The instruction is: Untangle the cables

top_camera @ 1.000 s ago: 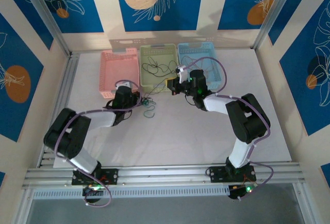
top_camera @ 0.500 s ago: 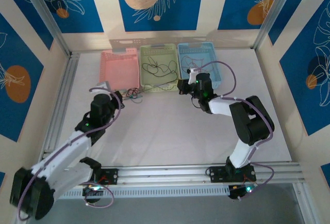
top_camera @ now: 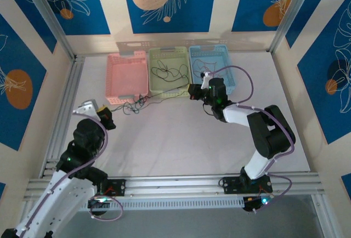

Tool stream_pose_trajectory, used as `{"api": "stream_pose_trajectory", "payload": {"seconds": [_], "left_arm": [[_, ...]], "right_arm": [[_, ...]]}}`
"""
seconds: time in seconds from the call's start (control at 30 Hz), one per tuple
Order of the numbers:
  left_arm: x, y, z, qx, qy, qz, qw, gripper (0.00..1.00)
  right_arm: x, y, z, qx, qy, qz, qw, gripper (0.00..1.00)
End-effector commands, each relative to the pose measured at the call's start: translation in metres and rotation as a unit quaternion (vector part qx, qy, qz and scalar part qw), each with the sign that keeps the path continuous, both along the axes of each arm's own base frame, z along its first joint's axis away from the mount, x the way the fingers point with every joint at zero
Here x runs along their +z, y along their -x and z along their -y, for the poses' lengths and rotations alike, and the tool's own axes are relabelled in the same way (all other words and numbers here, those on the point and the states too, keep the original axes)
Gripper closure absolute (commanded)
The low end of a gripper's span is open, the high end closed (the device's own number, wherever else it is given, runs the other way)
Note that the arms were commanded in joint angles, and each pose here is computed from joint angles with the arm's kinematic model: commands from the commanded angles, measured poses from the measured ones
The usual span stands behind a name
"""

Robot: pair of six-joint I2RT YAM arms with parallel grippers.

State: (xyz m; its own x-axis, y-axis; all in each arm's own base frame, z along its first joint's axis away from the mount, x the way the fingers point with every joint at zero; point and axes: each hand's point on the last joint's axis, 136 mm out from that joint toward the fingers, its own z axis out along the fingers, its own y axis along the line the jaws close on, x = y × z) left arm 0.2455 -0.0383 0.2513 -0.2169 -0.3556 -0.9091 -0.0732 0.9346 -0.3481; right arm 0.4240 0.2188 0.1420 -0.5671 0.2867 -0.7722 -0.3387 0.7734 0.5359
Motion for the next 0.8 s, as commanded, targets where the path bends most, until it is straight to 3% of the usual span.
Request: {"api": "stream_pose_trajectory", "payload": {"seconds": [0.0, 0.13, 0.47, 0.63, 0.77], "left_arm": [[0.020, 0.026, -0.069, 0.164, -0.051, 0.022, 0.985, 1.00], [0.026, 0.029, -0.069, 0.159, -0.046, 0.028, 0.986, 1.00], [-0.010, -0.011, -0.006, 0.019, -0.038, -0.053, 0.998, 1.00], [-0.019, -0.011, -0.016, 0.051, -0.038, -0.059, 0.996, 1.00], [0.002, 0.004, -0.047, 0.116, -0.078, -0.041, 0.989, 1.00]], "right_arm": [[-0.030, -0.025, 0.111, -0.240, 0.061, -0.044, 0.968, 1.00], [-0.035, -0.024, 0.124, -0.267, 0.056, -0.058, 0.960, 1.00], [-0.031, -0.026, 0.106, -0.225, 0.042, -0.049, 0.972, 1.00], [-0.031, -0.026, 0.111, -0.238, 0.047, -0.050, 0.969, 1.00], [-0.032, -0.024, 0.124, -0.268, 0.055, -0.051, 0.960, 1.00]]}}
